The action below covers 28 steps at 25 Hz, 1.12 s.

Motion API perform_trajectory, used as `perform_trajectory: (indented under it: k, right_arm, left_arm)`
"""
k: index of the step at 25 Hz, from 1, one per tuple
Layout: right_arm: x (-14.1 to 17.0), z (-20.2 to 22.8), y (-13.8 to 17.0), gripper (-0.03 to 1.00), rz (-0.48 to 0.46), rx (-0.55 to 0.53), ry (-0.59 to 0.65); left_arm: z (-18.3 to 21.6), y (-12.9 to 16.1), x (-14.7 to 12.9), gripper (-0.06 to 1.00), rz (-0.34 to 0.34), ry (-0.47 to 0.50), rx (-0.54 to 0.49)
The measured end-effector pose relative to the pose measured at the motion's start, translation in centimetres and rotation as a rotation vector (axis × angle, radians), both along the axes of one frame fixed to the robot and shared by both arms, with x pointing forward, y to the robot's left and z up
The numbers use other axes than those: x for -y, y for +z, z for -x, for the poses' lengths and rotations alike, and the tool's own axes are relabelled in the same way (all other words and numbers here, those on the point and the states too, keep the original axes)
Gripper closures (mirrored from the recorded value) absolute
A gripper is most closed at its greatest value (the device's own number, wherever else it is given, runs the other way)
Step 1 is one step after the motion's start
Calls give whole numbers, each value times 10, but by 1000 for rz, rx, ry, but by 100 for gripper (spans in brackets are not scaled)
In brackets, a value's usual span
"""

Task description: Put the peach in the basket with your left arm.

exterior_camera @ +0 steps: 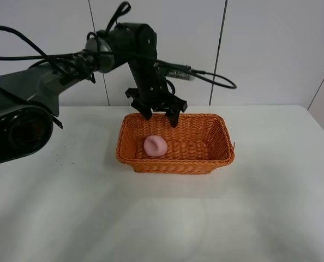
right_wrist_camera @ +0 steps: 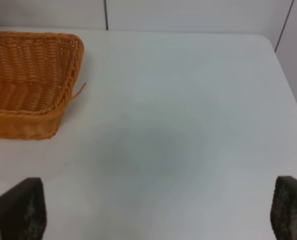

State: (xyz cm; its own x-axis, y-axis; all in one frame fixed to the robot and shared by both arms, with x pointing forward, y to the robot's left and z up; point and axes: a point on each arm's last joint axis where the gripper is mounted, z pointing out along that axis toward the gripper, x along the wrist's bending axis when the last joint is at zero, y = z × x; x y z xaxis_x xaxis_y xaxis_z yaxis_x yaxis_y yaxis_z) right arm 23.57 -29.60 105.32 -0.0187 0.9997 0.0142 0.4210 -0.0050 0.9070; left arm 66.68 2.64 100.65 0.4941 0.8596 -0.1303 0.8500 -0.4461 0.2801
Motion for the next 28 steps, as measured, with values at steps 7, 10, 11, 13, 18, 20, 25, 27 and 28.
perform_trajectory:
  k: [7,10,11,13,18,20,25,27,28]
  right_arm:
    - [0,0,0,27,0,0,0]
    - [0,0,0,27,0,0,0]
    - [0,0,0,27,0,0,0]
    - [0,0,0,27,0,0,0]
    - [0,0,0,27,0,0,0]
    - [0,0,0,27,0,0,0]
    - [0,0,0,27,0,0,0]
    - [0,0,0,27,0,0,0]
    - [0,0,0,27,0,0,0]
  left_arm:
    - [-24,29,-51,15,-23,100,93]
    - [-39,29,-84,15,-53,156,105]
    - [-44,29,-97,15,-58,179,106]
    - [-53,28,-126,15,-66,224,107]
    - [-70,23,-203,15,-84,370,86]
    - [-73,22,-235,15,-77,435,77]
    - [-75,22,-275,16,-60,509,69]
    - [-73,22,-275,16,-57,511,62]
    - [-72,22,-275,16,-53,509,59]
